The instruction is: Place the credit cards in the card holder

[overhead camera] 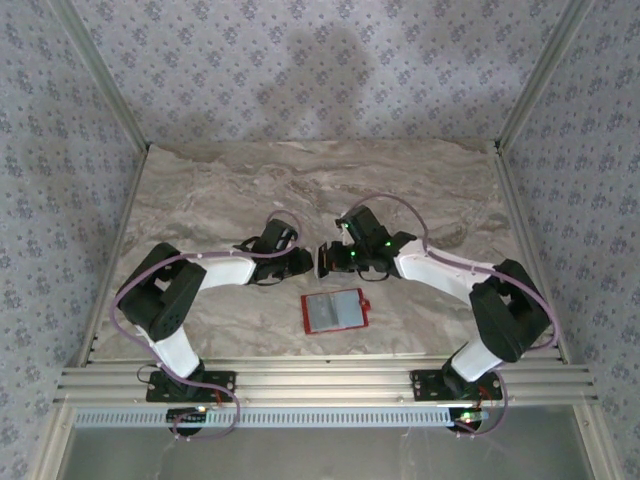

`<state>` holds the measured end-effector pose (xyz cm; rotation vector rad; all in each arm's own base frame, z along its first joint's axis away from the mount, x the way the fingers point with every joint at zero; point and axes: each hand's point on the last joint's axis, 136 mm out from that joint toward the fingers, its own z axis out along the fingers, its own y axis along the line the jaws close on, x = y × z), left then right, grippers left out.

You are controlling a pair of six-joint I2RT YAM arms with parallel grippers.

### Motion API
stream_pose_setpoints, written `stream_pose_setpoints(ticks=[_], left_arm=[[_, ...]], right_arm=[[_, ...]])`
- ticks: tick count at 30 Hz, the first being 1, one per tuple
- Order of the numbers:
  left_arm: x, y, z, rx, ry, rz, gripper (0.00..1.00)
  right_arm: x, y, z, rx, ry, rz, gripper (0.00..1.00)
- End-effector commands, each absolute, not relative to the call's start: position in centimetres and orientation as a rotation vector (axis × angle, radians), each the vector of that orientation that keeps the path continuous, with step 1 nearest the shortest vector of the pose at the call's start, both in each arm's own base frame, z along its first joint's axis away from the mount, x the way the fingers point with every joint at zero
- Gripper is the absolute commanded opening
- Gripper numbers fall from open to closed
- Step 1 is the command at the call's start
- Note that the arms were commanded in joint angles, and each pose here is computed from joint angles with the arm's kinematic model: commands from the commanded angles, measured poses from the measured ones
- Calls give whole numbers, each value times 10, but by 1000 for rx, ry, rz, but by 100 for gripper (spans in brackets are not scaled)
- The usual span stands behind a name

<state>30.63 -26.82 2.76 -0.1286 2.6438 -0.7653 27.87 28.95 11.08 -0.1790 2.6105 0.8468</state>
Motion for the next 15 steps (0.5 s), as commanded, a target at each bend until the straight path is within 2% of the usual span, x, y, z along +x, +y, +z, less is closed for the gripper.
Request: stream_pose_setpoints(ticks=[1, 15], left_arm=[[289, -273, 28, -54, 2709, -758, 33], [288, -271, 57, -1, 2673, -763, 36]], right_arm=[[272, 270, 112, -122, 2623, 770, 2], [266, 236, 106, -12, 2634, 700, 0]])
